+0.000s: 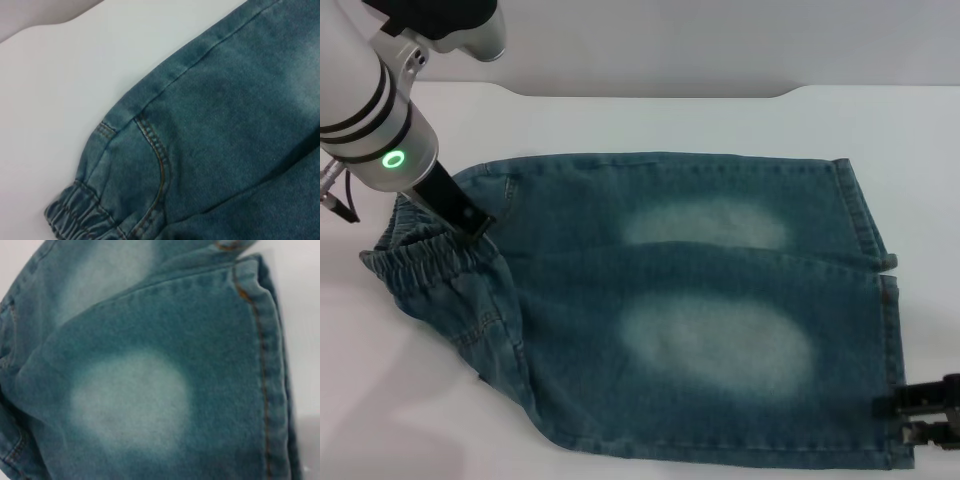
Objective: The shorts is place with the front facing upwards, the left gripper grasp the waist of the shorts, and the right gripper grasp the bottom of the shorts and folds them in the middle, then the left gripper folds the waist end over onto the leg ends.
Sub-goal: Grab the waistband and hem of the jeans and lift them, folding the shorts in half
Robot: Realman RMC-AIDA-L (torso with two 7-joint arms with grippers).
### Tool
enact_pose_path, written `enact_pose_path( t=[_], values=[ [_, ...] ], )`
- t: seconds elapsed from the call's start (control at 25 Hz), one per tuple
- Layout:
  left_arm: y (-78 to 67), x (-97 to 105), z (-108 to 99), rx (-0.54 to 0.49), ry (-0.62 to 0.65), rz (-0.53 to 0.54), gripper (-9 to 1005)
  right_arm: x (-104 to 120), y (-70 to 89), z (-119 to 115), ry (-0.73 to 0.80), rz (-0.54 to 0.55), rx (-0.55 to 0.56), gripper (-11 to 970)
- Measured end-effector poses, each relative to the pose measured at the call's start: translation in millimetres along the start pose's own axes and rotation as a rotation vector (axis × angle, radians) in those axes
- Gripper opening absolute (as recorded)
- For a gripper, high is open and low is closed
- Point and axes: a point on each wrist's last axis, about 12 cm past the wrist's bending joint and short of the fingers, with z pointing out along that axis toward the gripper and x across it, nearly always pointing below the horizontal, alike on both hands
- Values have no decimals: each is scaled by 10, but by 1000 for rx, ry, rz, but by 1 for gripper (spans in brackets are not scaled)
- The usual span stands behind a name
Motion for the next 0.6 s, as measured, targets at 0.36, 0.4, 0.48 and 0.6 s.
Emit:
enact_pose_path(
  t=[0.36,0.4,0.48,0.6],
  values=[
    [-12,-24,26,4,7,14,34,44,-40,20,13,14,4,613],
    [-12,-24,29,4,7,14,34,46,-43,26,16,14,9,613],
    [-14,-24,30,4,8,15,34,52,-53,39,23,15,19,613],
    [-18,-21,34,5,9,16,34,50,-63,65,31,21,21,613]
  ],
)
